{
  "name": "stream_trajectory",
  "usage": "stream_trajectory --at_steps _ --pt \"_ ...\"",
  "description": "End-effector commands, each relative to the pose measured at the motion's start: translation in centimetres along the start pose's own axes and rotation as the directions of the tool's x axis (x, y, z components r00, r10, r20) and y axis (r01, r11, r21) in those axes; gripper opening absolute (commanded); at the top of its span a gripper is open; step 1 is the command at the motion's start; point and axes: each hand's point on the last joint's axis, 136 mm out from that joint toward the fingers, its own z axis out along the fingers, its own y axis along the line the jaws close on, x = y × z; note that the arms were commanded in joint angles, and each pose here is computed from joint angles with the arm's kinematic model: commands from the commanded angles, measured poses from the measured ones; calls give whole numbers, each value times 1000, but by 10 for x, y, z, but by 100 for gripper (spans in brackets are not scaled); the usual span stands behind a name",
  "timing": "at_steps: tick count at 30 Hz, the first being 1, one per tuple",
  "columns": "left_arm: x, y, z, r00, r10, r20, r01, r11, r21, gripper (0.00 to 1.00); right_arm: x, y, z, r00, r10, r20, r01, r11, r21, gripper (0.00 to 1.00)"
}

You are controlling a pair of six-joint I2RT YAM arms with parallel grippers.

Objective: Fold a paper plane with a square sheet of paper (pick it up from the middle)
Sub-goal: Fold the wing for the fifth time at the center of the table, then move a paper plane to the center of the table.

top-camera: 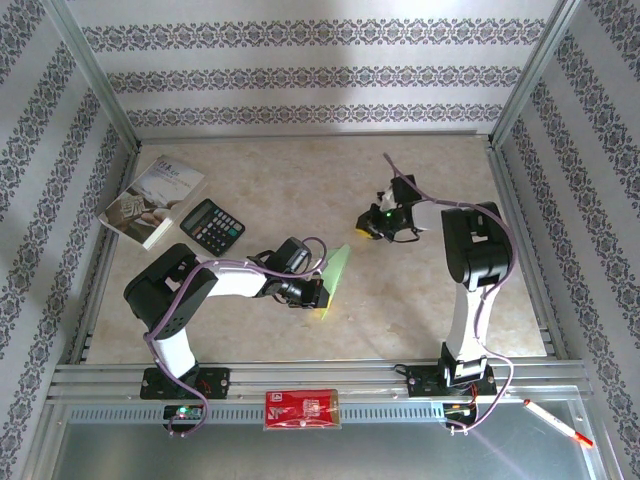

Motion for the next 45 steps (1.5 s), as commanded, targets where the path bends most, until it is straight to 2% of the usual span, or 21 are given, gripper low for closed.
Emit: stream_trajectory --at_steps 1,5,7,9,12,16,18,22,27,29,35,41,45 --pt "1 -3 -9 999 -34 0 34 999 -41 19 -18 28 -43 982 -114 150 114 993 10 16" --pt "-28 -43 -32 994 2 110 -10 998 69 35 25 34 -63 971 -176 160 171 984 41 23" --pt "-41 -48 -49 984 -18 175 0 995 105 40 51 30 -65 969 -198 149 190 980 67 27" --pt "-53 -36 -67 966 -77 249 45 991 130 42 76 26 -64 970 -205 131 196 977 81 31" --pt "-69 -4 -87 926 -170 338 135 983 122 43 107 41 -51 962 -254 98 249 967 59 36" --pt "-77 22 -81 930 -183 318 185 982 23 41 131 50 -36 953 -295 69 288 954 87 42" --pt "-80 27 -73 934 -195 298 199 980 18 37 134 46 -33 956 -282 78 275 957 91 43" --pt "-79 37 -60 944 -203 259 213 977 -11 35 150 43 -27 954 -291 77 280 951 128 64" --pt "-73 50 -67 940 -191 283 222 972 -81 36 163 35 -20 946 -313 89 284 928 239 91" --pt "-70 56 -70 936 -190 296 230 968 -104 36 164 38 -16 938 -333 92 299 917 263 98" --pt "-65 64 -74 929 -200 312 245 963 -109 36 156 33 -7 921 -379 91 312 856 413 96" --pt "-63 62 -75 929 -199 313 240 966 -99 36 147 34 -1 898 -432 86 329 788 521 83" --pt "-61 62 -76 931 -192 310 234 967 -102 36 148 34 2 892 -447 66 341 762 550 68"
